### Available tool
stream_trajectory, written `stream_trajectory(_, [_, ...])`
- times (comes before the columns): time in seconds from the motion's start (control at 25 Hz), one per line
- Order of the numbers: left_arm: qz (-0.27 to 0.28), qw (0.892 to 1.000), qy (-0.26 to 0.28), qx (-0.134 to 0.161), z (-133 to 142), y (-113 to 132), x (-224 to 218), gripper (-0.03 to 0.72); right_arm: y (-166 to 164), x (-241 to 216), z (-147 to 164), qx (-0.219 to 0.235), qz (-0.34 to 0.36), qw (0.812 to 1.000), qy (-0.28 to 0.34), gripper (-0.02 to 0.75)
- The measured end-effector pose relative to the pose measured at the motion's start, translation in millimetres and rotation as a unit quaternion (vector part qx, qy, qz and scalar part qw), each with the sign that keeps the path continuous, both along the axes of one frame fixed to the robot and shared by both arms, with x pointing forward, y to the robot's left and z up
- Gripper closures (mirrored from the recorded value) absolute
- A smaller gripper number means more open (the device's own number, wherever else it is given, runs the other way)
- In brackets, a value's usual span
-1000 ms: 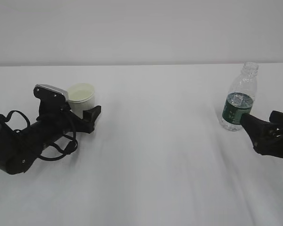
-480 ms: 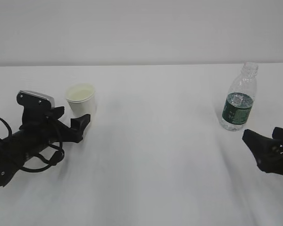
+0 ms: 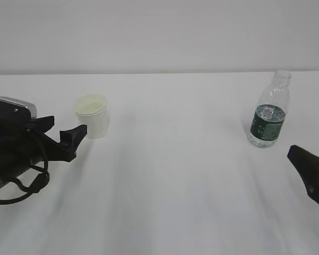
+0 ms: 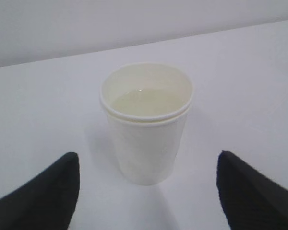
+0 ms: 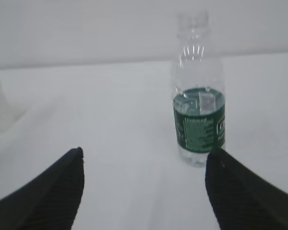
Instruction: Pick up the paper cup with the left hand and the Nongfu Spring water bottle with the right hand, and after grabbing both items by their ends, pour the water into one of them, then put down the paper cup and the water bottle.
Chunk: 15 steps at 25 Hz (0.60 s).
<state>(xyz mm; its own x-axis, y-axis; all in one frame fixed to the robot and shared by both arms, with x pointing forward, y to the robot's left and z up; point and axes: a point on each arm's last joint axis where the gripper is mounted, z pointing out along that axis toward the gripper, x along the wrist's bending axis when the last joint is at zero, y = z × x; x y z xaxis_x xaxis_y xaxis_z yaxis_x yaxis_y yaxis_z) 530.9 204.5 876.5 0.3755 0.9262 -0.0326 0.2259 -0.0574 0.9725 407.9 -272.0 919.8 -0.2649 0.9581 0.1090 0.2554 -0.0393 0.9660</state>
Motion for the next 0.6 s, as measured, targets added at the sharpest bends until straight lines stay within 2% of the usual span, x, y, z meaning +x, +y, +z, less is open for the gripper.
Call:
stream_trajectory(0.08, [0.000, 1.000, -0.005, -0.002, 8.9, 2.8, -9.1, 0.043, -0.4, -2.1, 10.2, 0.002, -0.002, 1.000, -0.030, 0.148])
stream_trajectory(0.24, [0.006, 0.999, -0.019, -0.025, 30.6, 8.4, -26.3, 0.064, -3.5, -5.9, 26.6, 0.031, -0.025, 0.997, -0.072, 0.148])
stream_trajectory(0.36, [0.007, 0.999, -0.036, -0.035, 45.8, 12.6, -40.3, 0.076, -6.9, -8.2, 34.6, 0.057, -0.047, 0.993, -0.091, 0.148])
stream_trajectory(0.6, [0.006, 0.995, -0.085, -0.052, 75.9, 17.6, -57.1, 0.092, -11.1, -8.9, 39.4, 0.072, -0.072, 0.989, -0.104, 0.148])
